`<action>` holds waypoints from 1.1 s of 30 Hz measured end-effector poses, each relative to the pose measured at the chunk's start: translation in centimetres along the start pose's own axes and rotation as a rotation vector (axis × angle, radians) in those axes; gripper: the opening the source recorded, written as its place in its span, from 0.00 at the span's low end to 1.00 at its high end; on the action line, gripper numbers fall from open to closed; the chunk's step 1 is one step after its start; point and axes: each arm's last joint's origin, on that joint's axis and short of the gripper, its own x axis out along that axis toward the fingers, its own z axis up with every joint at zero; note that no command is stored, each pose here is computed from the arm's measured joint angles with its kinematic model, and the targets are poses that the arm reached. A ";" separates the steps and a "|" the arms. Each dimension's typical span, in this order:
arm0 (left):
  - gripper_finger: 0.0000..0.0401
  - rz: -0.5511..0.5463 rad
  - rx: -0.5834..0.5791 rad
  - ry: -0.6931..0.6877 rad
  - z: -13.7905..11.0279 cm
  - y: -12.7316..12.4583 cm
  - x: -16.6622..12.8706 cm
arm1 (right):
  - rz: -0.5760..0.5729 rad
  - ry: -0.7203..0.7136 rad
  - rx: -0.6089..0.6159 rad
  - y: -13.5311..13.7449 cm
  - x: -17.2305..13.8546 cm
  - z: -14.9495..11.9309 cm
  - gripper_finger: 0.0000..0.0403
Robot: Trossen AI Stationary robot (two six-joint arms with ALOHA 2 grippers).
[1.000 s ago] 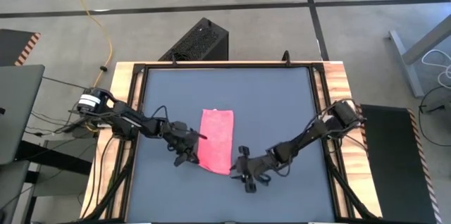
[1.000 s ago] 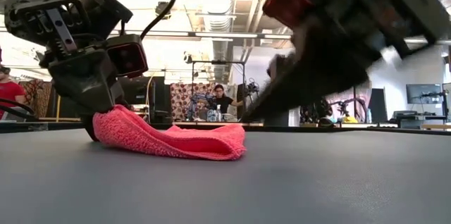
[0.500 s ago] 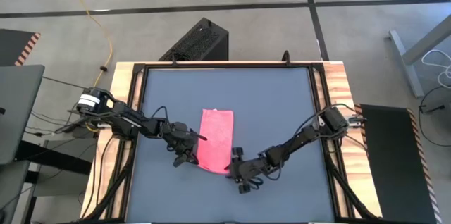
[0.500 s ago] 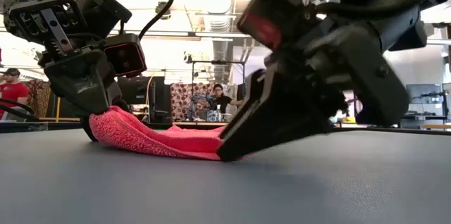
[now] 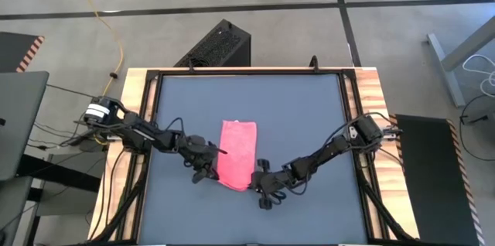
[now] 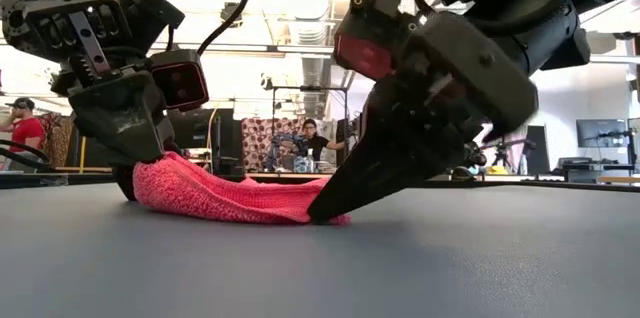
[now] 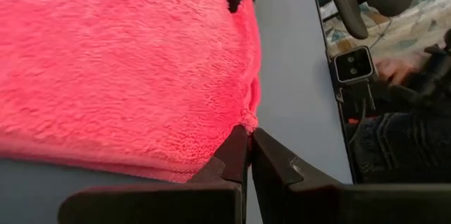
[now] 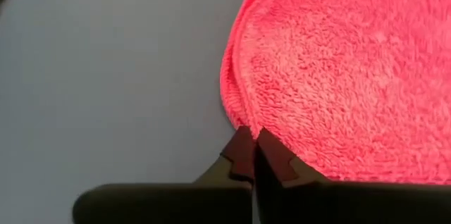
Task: Roll towel
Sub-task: Roll the red microfiber cloth
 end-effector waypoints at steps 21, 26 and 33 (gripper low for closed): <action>0.00 0.039 -0.104 -0.030 -1.4 -1.0 -0.5 | 0.279 0.055 0.632 -0.7 -0.4 2.1 0.06; 0.00 0.041 -0.098 -0.028 -1.5 -1.0 -0.5 | 0.277 0.053 0.728 -0.4 -0.5 2.1 0.06; 0.00 0.044 -0.089 -0.026 -1.5 -0.9 -0.5 | 0.259 0.048 0.808 -0.3 -0.5 2.1 0.08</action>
